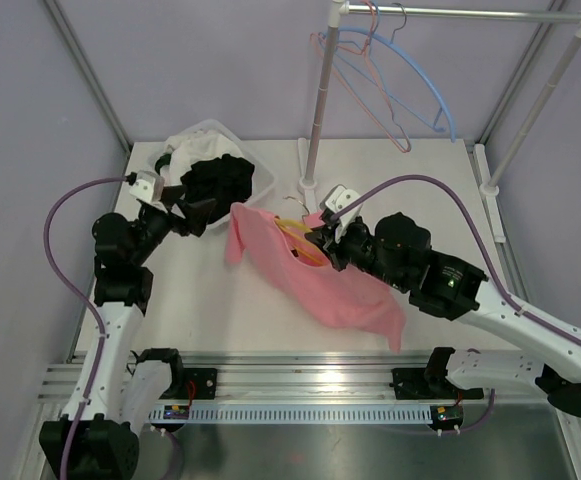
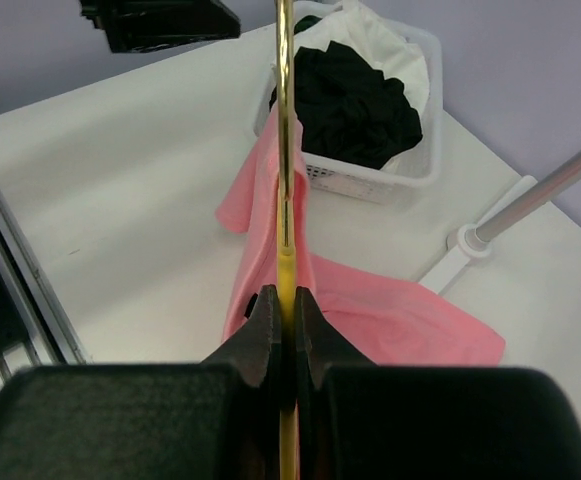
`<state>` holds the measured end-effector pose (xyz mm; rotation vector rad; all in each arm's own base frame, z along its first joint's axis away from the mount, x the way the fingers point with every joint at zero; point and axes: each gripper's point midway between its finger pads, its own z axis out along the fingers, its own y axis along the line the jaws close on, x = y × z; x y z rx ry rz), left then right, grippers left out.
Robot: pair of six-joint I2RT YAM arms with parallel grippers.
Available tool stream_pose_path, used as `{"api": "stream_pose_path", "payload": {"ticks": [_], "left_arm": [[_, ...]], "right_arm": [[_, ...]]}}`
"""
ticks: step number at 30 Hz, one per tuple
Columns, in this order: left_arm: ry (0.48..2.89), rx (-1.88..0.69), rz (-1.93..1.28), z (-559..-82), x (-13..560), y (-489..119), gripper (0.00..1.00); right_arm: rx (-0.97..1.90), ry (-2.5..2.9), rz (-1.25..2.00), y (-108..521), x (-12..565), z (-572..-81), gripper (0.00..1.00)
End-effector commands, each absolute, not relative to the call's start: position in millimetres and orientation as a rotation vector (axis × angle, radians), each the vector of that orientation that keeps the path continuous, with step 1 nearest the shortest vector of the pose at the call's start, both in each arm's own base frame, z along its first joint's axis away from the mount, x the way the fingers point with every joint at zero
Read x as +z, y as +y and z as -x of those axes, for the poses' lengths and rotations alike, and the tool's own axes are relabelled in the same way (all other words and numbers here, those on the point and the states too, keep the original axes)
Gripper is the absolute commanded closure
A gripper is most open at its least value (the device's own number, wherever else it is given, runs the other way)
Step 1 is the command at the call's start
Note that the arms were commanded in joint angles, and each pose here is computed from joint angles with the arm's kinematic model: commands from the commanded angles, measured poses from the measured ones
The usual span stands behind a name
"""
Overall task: Remove the t-shirt from the hanger
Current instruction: Remove the tshirt from the hanger
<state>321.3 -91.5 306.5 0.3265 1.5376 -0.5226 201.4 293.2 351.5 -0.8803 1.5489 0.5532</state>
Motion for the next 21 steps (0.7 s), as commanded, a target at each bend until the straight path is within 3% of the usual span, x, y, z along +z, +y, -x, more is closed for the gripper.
{"api": "stream_pose_path", "payload": {"ticks": [1, 10, 21], "left_arm": [[1.351, -0.492, -0.424, -301, 340, -98, 0.2], [1.179, -0.642, -0.757, -244, 339, -150, 0.12], [1.003, -0.512, -1.004, -201, 313, -195, 0.02]], "right_arm": [[0.611, 1.418, 0.682, 289, 417, -209, 1.0], [0.62, 1.397, 0.548, 314, 427, -235, 1.0], [0.664, 1.415, 0.55, 374, 416, -261, 1.0]]}}
